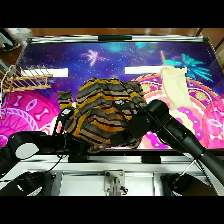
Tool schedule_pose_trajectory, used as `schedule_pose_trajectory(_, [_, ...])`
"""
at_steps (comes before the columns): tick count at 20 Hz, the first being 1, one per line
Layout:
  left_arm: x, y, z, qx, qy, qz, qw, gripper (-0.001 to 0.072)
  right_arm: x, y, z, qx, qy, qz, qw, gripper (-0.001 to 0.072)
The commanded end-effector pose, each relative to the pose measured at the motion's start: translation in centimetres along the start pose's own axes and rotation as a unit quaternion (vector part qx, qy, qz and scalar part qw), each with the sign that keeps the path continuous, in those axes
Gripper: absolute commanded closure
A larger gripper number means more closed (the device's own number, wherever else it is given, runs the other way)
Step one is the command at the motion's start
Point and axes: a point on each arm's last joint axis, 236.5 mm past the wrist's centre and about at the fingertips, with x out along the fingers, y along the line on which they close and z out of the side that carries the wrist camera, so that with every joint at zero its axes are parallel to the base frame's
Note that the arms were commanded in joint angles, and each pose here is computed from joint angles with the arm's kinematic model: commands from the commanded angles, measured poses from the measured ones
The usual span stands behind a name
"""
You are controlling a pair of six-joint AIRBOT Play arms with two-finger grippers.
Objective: Fold the shirts.
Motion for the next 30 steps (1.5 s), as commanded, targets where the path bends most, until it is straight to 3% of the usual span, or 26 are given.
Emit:
schedule_pose_trajectory(1, [-2.5,3.1,0.0,0.031,0.03,0.069,0.997,0.0033,0.0,-0.1,0.7,-0.003,-0.016,-0.006,1.0,0.0637])
schedule_pose_trajectory(4, [-9.3,8.9,4.7,0.032,-0.025,0.202,0.979,0.0046,0.0,-0.1,0.7,-0.003,-0.017,-0.006,1.0,0.0637])
schedule_pose_trajectory(6, [-15.5,14.6,8.3,0.006,-0.094,0.315,0.944,0.005,0.0,-0.1,0.8,-0.003,-0.018,-0.005,1.0,0.0637])
schedule_pose_trajectory(8, [-21.4,21.0,9.8,-0.015,-0.122,0.415,0.901,0.0117,0.0,0.0,1.0,-0.003,-0.022,-0.003,1.0,0.0637])
schedule_pose_trajectory(11, [-26.8,31.2,8.0,-0.132,-0.141,0.494,0.848,0.0116,0.0,0.1,1.1,-0.003,-0.025,-0.001,1.0,0.0637])
schedule_pose_trajectory(14, [-27.1,39.7,2.1,-0.278,-0.113,0.503,0.81,0.0116,0.0,0.4,1.0,-0.002,-0.023,0.005,1.0,0.0637])
schedule_pose_trajectory(16, [-26.2,42.4,-2.2,-0.307,-0.031,0.496,0.812,0.012,0.0,0.4,1.0,-0.002,-0.023,0.005,1.0,0.0637])
schedule_pose_trajectory(17, [-26.0,43.3,-3.3,-0.297,-0.002,0.492,0.818,0.0199,0.0,0.4,1.1,-0.002,-0.025,0.005,1.0,0.0637])
schedule_pose_trajectory(18, [-26.1,44.2,-3.6,-0.286,0.007,0.494,0.821,0.023,0.0,0.5,1.2,-0.005,-0.027,0.006,1.0,0.0637])
schedule_pose_trajectory(20, [-26.3,46.2,-2.6,-0.263,-0.016,0.508,0.82,0.0221,0.0,0.6,1.8,-0.006,-0.039,0.009,0.999,0.0636])
schedule_pose_trajectory(21, [-26.4,47.1,-1.7,-0.251,-0.031,0.514,0.82,0.0152,0.0,0.7,2.1,-0.006,-0.046,0.011,0.999,0.0636])
schedule_pose_trajectory(22, [-26.2,47.9,-1.2,-0.245,-0.038,0.517,0.82,0.0144,-0.1,0.8,2.5,-0.006,-0.054,0.013,0.998,0.0637])
schedule_pose_trajectory(30, [-22.3,54.1,0.4,-0.191,0.047,0.455,0.869,0.0161,-0.5,1.4,4.9,-0.001,-0.105,0.027,0.994,0.0637])
